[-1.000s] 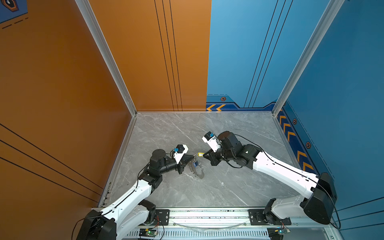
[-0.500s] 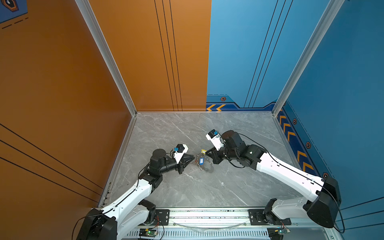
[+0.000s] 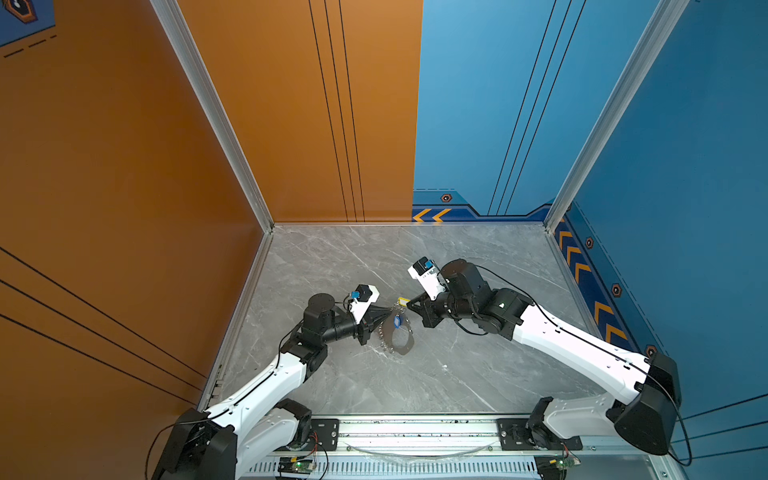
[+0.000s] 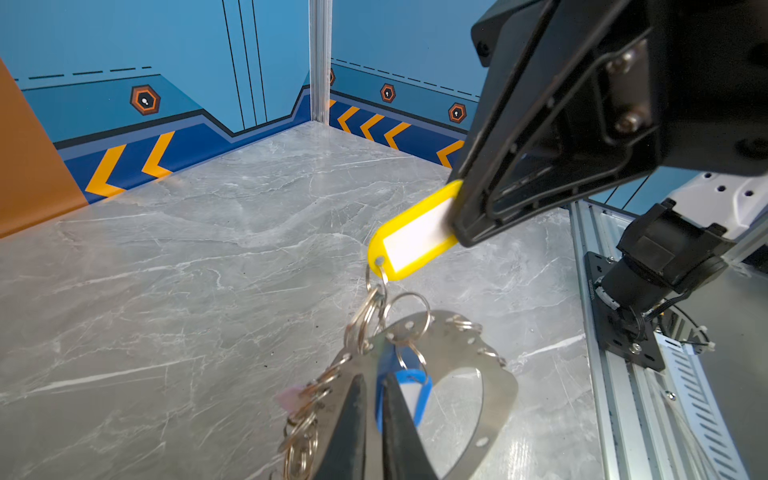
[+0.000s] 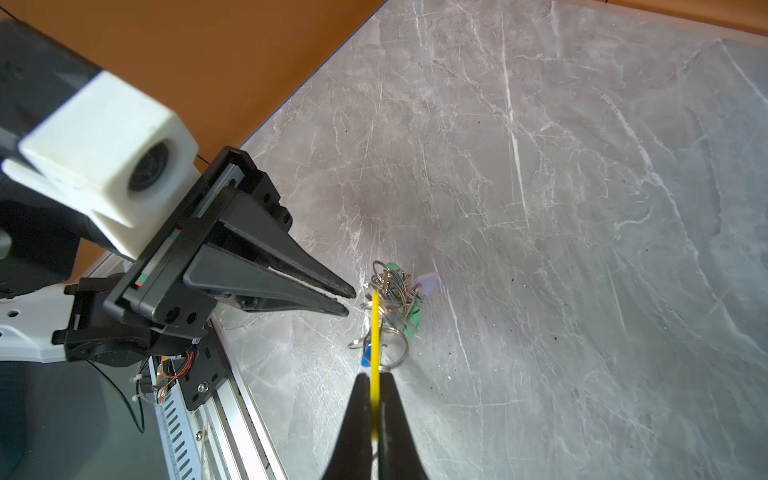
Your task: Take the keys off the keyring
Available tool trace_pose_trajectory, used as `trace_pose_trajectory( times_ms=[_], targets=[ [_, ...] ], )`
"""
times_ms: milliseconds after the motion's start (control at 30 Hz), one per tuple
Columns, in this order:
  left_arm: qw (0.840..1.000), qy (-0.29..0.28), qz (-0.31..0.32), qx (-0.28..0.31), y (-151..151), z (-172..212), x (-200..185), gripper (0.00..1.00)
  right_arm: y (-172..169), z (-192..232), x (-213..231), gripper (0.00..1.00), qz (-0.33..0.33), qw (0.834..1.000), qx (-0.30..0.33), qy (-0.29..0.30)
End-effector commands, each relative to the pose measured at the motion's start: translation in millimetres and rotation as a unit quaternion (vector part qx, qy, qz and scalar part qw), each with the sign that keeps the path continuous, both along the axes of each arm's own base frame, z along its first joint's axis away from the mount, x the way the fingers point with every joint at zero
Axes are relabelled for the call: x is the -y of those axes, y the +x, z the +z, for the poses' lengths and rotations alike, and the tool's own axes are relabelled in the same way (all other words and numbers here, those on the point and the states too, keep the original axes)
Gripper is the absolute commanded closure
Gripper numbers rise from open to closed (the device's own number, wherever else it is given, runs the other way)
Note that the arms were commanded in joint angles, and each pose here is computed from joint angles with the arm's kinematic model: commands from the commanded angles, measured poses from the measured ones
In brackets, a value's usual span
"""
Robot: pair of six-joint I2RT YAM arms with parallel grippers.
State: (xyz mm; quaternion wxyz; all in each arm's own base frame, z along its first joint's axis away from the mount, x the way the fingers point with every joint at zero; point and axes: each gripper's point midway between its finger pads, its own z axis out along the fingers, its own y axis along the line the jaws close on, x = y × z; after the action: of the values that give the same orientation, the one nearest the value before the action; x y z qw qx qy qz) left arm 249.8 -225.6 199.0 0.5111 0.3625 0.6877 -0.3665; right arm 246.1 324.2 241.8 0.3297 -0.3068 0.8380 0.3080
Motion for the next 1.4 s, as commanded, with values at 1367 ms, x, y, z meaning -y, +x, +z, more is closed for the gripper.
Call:
trace_pose_trajectory(
  times_ms=[1367],
  targets=[
    [0.999, 0.007, -0.035, 0.004, -1.3, 2.4, 17.1, 1.0, -1.5, 13.7, -13.8, 1.0, 0.006, 1.0, 0.014, 0.015]
  ],
)
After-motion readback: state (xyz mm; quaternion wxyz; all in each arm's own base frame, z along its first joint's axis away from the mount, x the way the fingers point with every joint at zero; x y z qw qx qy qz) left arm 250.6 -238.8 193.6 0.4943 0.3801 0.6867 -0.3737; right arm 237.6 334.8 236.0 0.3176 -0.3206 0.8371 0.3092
